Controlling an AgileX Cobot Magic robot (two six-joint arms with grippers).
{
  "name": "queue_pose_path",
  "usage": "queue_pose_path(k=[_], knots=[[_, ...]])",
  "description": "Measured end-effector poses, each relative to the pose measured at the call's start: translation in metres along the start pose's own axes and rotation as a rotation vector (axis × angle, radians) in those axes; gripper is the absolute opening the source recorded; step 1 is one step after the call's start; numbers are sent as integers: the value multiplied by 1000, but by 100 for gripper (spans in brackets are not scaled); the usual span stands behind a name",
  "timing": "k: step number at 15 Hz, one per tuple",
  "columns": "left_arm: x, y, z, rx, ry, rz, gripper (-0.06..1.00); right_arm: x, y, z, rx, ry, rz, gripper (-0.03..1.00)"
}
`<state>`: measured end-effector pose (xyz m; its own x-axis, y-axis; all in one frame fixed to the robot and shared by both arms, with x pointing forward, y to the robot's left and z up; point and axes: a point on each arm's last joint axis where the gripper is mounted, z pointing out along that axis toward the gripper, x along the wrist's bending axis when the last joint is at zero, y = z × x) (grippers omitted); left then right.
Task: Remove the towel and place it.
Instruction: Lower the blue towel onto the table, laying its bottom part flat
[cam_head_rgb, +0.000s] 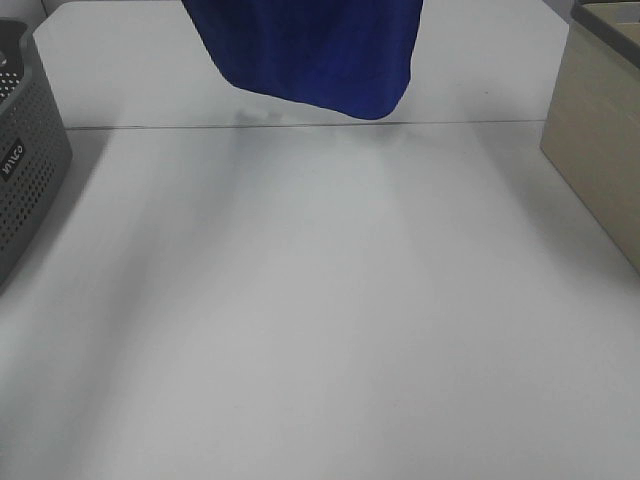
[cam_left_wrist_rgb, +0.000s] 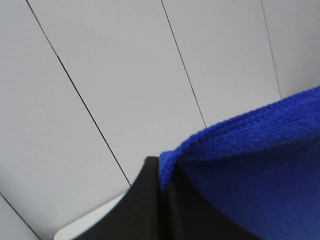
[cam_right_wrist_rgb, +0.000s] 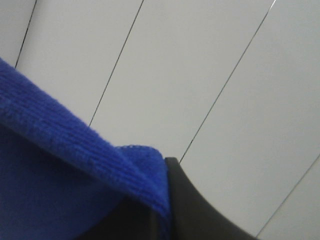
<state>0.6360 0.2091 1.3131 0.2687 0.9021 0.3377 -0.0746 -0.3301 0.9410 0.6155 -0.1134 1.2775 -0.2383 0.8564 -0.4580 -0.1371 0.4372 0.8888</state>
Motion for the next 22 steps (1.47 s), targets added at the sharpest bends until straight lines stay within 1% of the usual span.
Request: queue_pose_path(k=[2,3,5,6,7,8,10,13,15,18,21,22], knots=[[-2,1,-12,88,-46,7,0,-4,-1,-10,86,17,48,2],[-3,0,-19,133,-72,8,0,-5,0,-17,129,43,67,2],[-4,3,-31,181,-99,9,0,-1,7,-34,183,124,82,2],[-3,7,-37,183,-99,12,0,5,14,-42,178,165,74,2],[0,14,-46,161,-78,24,0,14,20,-48,157,208,49,2],[1,15,-47,155,-73,27,0,14,20,-47,155,210,46,2],[4,14,-43,146,-40,51,0,21,13,-36,158,212,25,2],[5,3,-21,132,10,91,0,35,2,-8,84,200,16,2],[4,-9,1,98,41,111,0,29,-12,14,30,155,43,2],[2,-20,29,-8,88,121,0,11,-37,47,-77,81,161,2],[-2,-37,63,-173,155,131,0,1,-53,74,-162,39,263,2],[-3,-43,72,-219,173,133,0,-4,-59,82,-176,22,291,2]])
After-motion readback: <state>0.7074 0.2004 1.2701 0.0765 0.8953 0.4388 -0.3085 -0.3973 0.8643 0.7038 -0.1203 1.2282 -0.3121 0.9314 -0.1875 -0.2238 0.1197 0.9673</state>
